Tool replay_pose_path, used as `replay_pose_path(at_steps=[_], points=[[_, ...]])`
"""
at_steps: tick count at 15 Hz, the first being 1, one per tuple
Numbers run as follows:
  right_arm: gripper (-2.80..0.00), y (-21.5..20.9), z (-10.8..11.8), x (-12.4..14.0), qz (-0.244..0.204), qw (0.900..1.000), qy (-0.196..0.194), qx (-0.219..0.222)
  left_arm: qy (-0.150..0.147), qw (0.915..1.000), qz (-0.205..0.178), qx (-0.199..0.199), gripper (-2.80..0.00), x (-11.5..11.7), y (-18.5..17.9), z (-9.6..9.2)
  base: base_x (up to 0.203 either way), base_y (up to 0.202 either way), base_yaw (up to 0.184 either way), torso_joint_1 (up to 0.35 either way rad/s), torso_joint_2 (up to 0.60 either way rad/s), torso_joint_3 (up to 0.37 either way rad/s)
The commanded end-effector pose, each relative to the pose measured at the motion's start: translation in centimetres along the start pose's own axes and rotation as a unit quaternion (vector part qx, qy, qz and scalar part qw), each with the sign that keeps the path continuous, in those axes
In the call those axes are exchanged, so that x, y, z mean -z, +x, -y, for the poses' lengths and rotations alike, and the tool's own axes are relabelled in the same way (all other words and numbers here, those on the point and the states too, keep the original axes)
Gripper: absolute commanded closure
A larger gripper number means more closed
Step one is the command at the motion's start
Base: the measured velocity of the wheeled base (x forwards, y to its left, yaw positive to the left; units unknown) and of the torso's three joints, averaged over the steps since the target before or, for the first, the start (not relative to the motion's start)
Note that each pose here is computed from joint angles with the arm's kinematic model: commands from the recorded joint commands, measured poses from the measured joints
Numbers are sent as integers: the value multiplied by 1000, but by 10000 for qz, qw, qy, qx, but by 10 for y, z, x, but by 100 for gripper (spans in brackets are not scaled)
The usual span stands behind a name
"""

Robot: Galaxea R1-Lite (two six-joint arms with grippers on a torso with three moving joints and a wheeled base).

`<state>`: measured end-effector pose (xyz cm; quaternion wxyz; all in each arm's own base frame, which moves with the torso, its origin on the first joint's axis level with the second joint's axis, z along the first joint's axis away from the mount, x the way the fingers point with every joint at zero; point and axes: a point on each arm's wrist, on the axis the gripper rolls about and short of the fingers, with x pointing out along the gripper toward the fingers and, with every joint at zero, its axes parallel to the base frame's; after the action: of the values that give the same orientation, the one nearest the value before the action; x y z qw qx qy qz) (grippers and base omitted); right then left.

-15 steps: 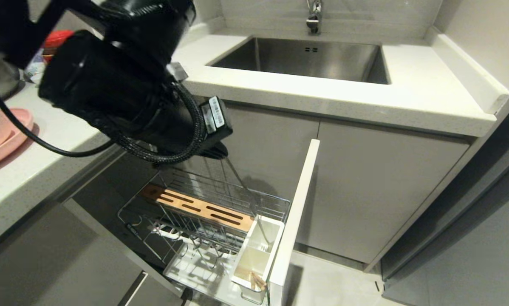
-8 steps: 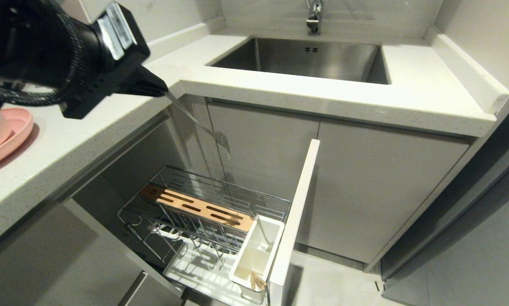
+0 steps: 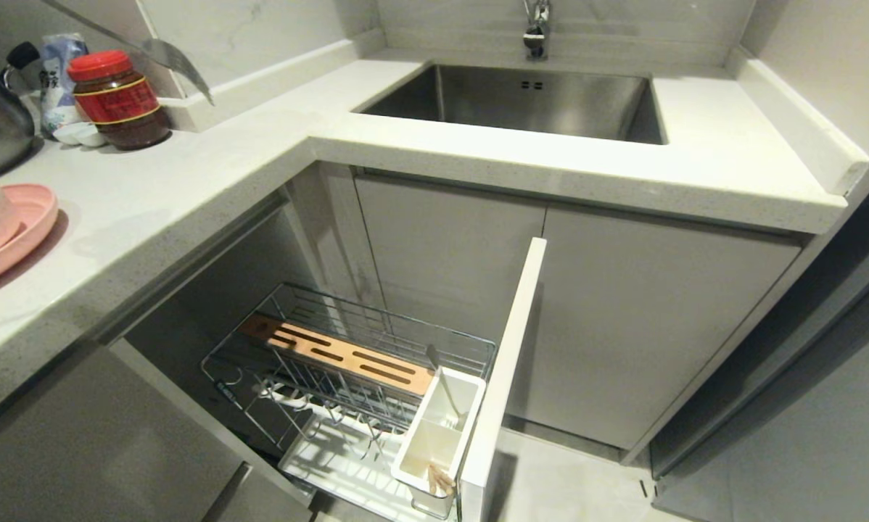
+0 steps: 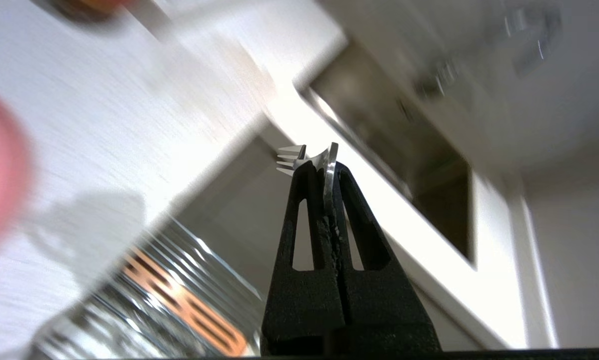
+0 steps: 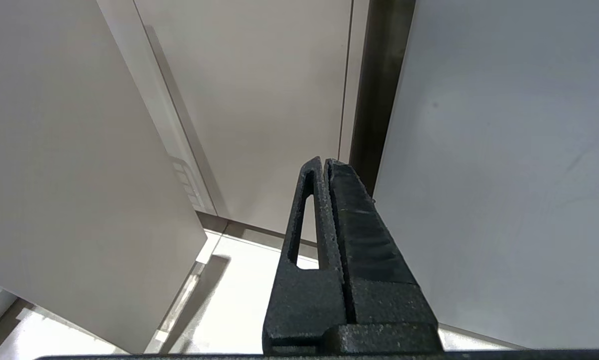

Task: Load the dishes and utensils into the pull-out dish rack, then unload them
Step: Take the fork out of the cupboard

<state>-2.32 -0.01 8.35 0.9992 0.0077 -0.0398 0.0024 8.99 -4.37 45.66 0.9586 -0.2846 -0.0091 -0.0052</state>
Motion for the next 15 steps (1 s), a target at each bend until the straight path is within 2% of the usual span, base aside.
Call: replay_pose_path(at_steps=[1, 5, 8, 10, 15], points=[[0, 2, 0, 7, -129, 9999, 0, 0, -6, 9971, 632, -422, 0, -17, -19, -14, 0, 0, 0, 0, 0, 0], [0, 2, 0, 7, -129, 9999, 0, 0, 236, 9870, 1075, -1172, 0, -22, -13, -23, 0, 0, 0, 0, 0, 0], [0, 2, 0, 7, -129, 9999, 0, 0, 603, 9720, 1382, -1802, 0, -20, 7, -32, 0, 0, 0, 0, 0, 0], [0, 2, 0, 7, -129, 9999, 0, 0, 861, 9652, 1496, -1963, 0, -15, 23, -36, 0, 0, 0, 0, 0, 0], [0, 2, 0, 7, -129, 9999, 0, 0, 1656, 9520, 1658, -1968, 0, 5, 55, -44, 0, 0, 0, 0, 0, 0]])
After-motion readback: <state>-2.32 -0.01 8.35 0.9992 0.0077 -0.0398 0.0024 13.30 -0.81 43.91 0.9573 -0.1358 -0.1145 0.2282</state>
